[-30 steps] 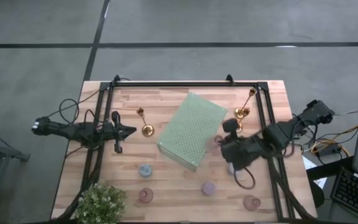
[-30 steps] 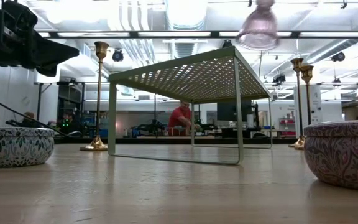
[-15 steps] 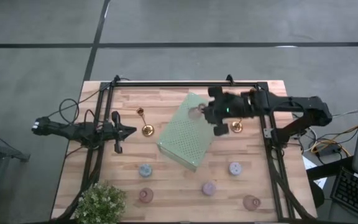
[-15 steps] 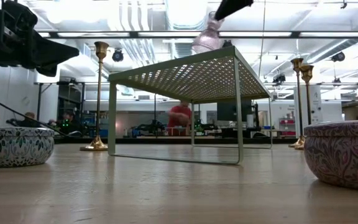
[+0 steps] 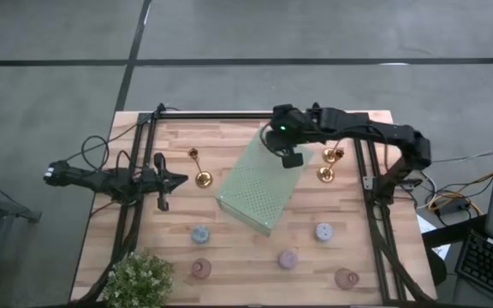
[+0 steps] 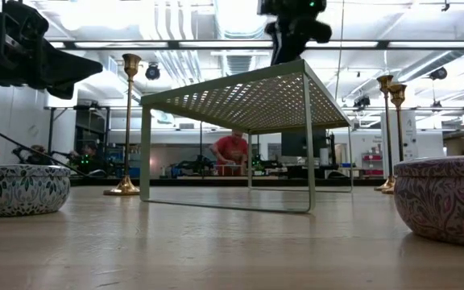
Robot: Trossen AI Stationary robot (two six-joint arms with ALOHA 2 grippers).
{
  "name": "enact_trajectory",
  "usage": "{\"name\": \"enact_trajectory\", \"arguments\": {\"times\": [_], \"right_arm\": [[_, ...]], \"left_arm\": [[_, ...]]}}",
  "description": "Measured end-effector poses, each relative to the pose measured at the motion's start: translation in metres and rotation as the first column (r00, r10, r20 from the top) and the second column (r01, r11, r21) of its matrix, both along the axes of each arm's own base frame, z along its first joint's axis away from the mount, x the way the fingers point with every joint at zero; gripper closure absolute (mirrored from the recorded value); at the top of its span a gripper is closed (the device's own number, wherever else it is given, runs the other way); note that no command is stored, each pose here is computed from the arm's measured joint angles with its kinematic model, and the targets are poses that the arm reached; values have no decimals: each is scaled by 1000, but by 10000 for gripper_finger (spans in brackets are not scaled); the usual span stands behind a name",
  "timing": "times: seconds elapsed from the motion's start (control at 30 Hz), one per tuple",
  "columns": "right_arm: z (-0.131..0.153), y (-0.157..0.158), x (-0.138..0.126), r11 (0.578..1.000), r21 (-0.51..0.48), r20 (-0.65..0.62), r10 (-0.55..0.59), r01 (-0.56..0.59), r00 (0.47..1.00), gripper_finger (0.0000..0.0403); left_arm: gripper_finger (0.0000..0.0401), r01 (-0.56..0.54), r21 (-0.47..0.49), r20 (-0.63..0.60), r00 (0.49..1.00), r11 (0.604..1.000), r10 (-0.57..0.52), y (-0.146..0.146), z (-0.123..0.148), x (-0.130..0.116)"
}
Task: Pick & Place candle stick holders
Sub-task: Put the top purple glass candle holder on the shelf
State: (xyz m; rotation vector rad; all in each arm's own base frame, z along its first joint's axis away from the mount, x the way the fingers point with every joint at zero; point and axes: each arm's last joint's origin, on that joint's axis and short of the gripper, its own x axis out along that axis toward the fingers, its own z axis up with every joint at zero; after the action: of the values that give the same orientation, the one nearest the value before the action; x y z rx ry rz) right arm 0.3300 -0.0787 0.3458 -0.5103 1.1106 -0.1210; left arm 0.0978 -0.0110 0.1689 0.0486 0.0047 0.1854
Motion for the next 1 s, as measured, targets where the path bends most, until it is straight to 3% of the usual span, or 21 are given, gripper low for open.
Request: {"name": "enact_trajectory", "arguments": {"times": [0.2, 0.47, 1.0], "right_arm": [[-1, -9, 20, 999, 42, -82, 8, -4, 997, 381], [10, -27, 36, 997, 79, -27, 3, -1, 1000, 381], [-8, -43, 33, 993, 101, -89, -51, 60, 995, 381]], "left_arm": [[373, -1, 0, 0, 1000, 1000, 1, 0, 0, 0], [373, 0, 0, 0, 1000, 1000, 0, 0, 0, 0], [373, 0, 0, 0, 1000, 1000, 0, 0, 0, 0]]}}
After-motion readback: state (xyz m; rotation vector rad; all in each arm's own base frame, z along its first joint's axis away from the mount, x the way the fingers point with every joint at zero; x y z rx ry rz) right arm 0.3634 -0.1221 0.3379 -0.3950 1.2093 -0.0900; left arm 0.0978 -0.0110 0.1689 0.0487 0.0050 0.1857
